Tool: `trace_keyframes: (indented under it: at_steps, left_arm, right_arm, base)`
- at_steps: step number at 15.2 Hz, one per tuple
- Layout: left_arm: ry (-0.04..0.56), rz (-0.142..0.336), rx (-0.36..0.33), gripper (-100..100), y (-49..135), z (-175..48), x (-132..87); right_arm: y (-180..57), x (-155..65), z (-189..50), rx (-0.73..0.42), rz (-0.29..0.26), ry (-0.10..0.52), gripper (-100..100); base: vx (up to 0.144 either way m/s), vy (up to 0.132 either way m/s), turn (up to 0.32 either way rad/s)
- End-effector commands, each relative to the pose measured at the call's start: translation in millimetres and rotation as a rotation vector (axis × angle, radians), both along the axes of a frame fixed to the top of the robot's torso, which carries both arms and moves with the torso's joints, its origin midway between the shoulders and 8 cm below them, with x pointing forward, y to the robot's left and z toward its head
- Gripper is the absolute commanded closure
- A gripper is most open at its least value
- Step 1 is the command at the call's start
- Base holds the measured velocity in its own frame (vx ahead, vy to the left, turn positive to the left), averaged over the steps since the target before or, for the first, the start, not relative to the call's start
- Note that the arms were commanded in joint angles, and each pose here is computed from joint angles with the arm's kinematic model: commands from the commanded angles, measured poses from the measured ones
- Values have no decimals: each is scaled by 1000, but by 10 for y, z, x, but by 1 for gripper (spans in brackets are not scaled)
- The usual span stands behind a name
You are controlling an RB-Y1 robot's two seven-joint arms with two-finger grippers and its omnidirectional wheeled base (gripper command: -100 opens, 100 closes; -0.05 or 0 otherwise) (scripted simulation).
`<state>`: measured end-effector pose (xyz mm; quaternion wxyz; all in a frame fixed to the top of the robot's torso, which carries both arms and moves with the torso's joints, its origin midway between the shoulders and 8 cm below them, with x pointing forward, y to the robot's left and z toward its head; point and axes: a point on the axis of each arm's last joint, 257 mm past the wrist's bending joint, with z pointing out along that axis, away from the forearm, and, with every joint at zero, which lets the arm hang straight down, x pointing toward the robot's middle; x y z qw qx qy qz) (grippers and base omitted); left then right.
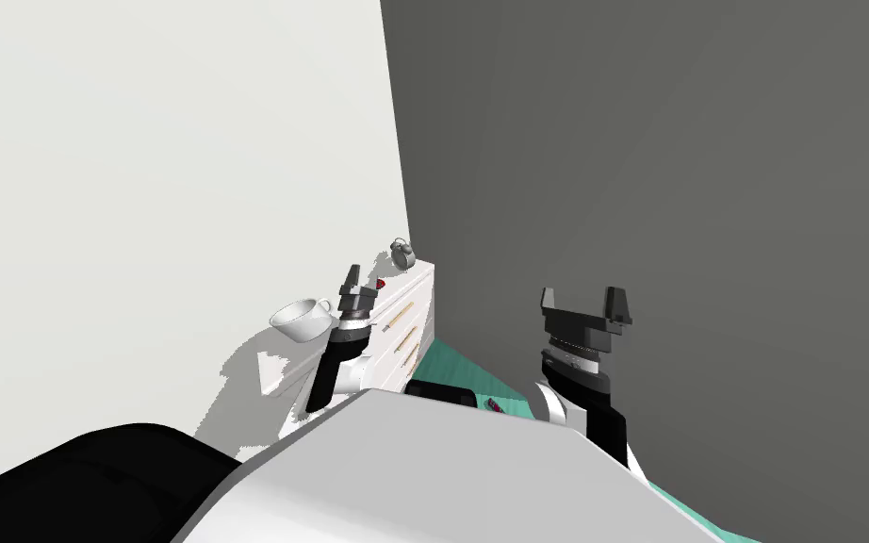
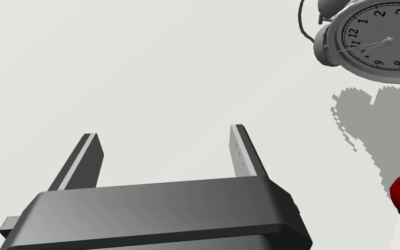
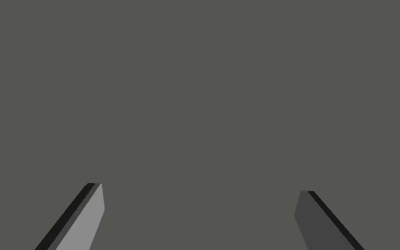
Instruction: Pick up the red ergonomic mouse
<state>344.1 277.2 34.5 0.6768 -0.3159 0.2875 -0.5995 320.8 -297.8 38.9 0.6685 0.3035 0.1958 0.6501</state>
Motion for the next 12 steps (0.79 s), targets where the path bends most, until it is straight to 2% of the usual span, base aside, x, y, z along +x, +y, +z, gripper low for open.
trace_keyframes:
  at_steps: [1,3,4,8,9,10,11,12]
  left_arm:
    - [18,-12,19,-100,0,-28,25]
    - [57,-25,39,-100,36,-91,77]
    - [58,-27,43,-100,30,-91,78]
    - [148,-45,72,-100,152,-233,196]
    - [148,-46,73,-100,151,-233,196]
    - [185,-50,82,-100,209,-289,242]
    - [185,-50,82,-100,209,-289,242]
    - [219,-54,88,-100,274,-335,283]
  right_arm:
    - [0,0,0,0,0,0,0]
    - [0,0,0,0,0,0,0]
    - [0,0,0,0,0,0,0]
    - [0,0,0,0,0,0,0]
    - [0,0,0,0,0,0,0]
    - [0,0,0,0,0,0,0]
    - [0,0,0,0,0,0,0]
    - [0,0,0,0,0,0,0]
  base:
    - [-2,-2,-13]
    - [-4,-9,-31]
    - [-7,-9,-24]
    - [-9,-11,-35]
    - [-8,-10,-31]
    - [-6,-11,-46]
    - [-6,-11,-37]
    - [-5,-12,-44]
